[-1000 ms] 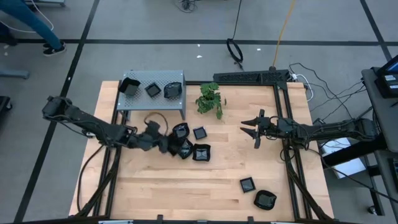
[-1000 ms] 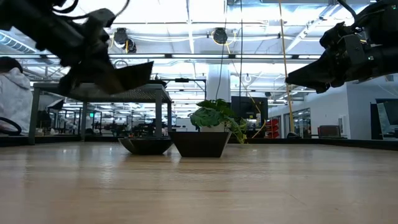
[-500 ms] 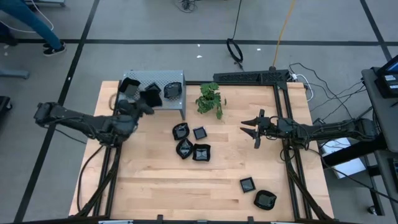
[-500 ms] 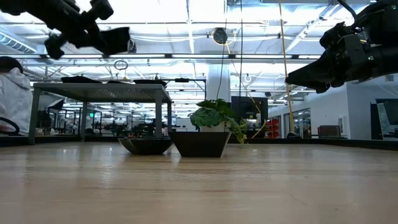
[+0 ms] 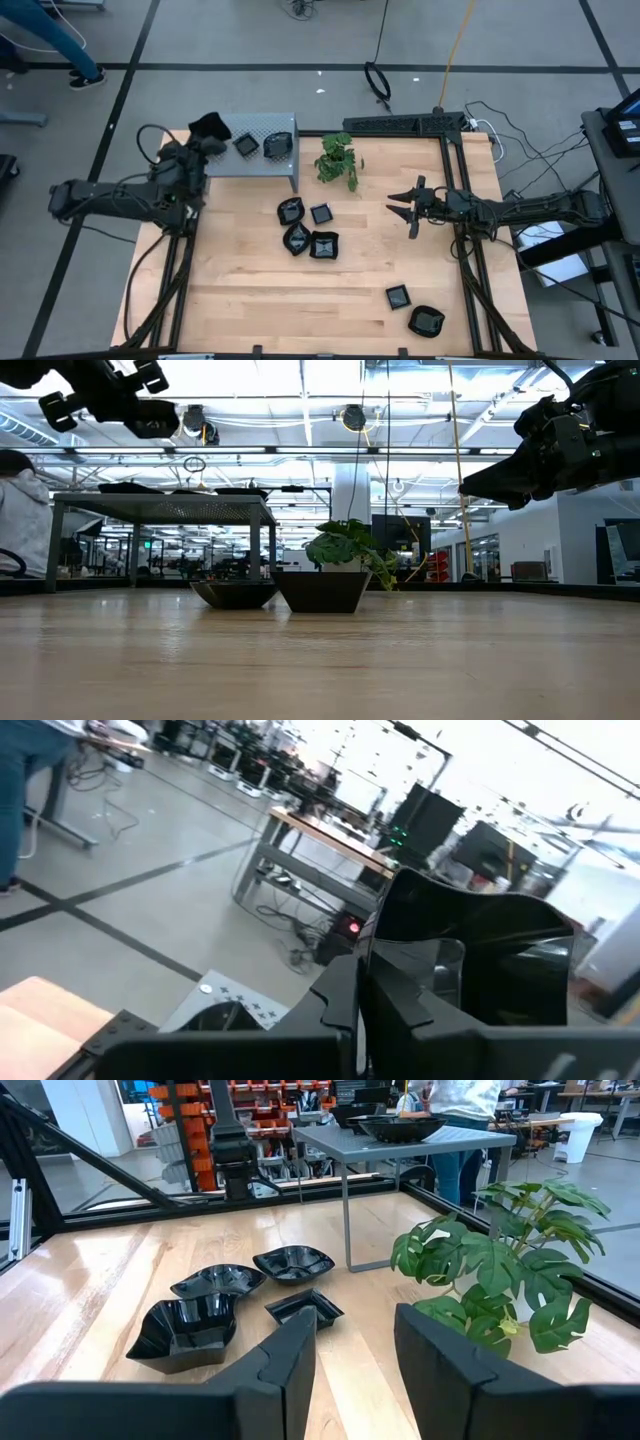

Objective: Pick & Place Mini shaped plates
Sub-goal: Stack the distorted square plate on top of the distorted square plate on the shelf

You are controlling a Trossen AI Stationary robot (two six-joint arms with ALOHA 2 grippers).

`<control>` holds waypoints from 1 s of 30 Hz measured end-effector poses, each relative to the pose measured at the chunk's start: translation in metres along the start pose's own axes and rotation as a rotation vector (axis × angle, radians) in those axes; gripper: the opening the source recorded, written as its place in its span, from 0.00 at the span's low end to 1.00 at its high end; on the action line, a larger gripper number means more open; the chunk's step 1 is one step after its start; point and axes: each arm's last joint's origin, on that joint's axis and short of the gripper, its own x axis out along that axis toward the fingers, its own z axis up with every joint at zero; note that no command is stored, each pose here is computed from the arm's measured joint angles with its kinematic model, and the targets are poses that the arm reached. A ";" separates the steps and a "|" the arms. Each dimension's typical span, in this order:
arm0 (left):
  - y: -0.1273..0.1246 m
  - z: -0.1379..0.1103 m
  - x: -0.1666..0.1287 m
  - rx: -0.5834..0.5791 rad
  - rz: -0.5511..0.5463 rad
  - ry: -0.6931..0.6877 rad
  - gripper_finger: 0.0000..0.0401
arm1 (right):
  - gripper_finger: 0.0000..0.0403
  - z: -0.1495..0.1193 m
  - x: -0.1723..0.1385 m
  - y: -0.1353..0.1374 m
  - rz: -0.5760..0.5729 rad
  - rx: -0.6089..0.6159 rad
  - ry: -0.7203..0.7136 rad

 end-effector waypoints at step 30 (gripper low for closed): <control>-0.028 -0.015 0.073 -0.334 -0.238 0.178 0.02 | 0.32 0.000 0.000 0.000 0.000 0.000 0.000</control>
